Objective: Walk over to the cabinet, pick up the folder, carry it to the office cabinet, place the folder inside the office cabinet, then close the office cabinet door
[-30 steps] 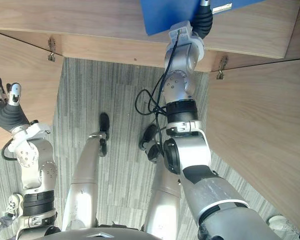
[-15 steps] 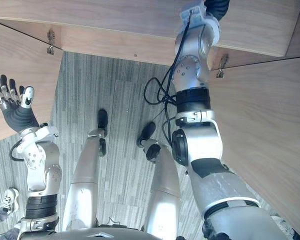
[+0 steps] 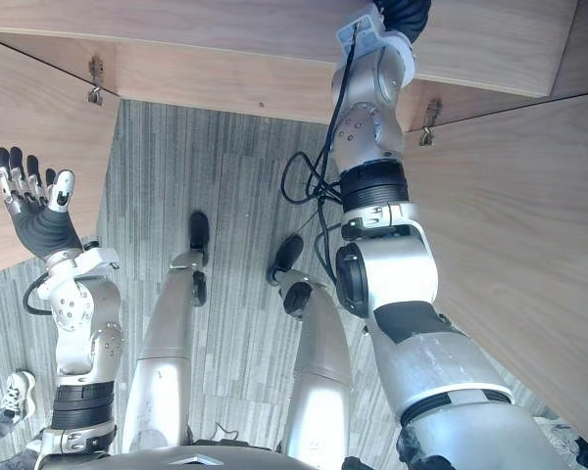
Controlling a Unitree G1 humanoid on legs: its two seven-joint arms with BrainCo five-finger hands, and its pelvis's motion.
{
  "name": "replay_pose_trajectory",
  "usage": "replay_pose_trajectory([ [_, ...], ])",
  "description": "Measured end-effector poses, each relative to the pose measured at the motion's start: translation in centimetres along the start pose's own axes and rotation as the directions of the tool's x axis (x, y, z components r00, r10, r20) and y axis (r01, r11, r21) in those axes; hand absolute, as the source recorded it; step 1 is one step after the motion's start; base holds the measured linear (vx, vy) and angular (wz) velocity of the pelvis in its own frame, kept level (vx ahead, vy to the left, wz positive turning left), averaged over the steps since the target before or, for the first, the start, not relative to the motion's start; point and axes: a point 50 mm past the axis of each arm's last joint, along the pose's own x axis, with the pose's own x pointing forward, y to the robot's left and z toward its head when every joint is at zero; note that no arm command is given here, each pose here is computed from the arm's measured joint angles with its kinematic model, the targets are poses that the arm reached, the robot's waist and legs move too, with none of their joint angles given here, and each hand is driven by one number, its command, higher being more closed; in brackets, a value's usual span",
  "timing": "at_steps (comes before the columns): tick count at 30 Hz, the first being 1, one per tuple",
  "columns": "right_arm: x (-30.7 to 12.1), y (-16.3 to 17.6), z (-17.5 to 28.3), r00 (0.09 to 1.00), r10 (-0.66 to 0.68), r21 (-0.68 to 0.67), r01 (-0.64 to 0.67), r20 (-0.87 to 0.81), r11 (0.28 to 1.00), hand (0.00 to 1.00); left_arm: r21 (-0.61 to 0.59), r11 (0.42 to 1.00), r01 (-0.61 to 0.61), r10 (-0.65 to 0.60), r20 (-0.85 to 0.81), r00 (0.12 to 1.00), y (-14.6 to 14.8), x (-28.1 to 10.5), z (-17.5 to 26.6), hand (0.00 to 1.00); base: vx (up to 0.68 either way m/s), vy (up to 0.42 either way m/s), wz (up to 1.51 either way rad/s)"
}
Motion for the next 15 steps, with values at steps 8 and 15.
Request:
replay_pose_trajectory([
  [8,0.6,-0.5,-0.6,0.998,0.054,-0.221,-0.06,-0.035,0.973,0.0,0.005,1.0,0.002,-0.002,-0.003,1.0,0.1,-0.1,0.0,0.0,0.0,0.0,0.0],
  [15,1.4,-1.2,-0.2,0.994,0.103,-0.502,-0.108,-0.037,0.858,0.0,0.025,1.0,0.011,-0.01,-0.025,1.0,0.6,-0.5,-0.3,0.0,-0.01,-0.003,-0.04],
])
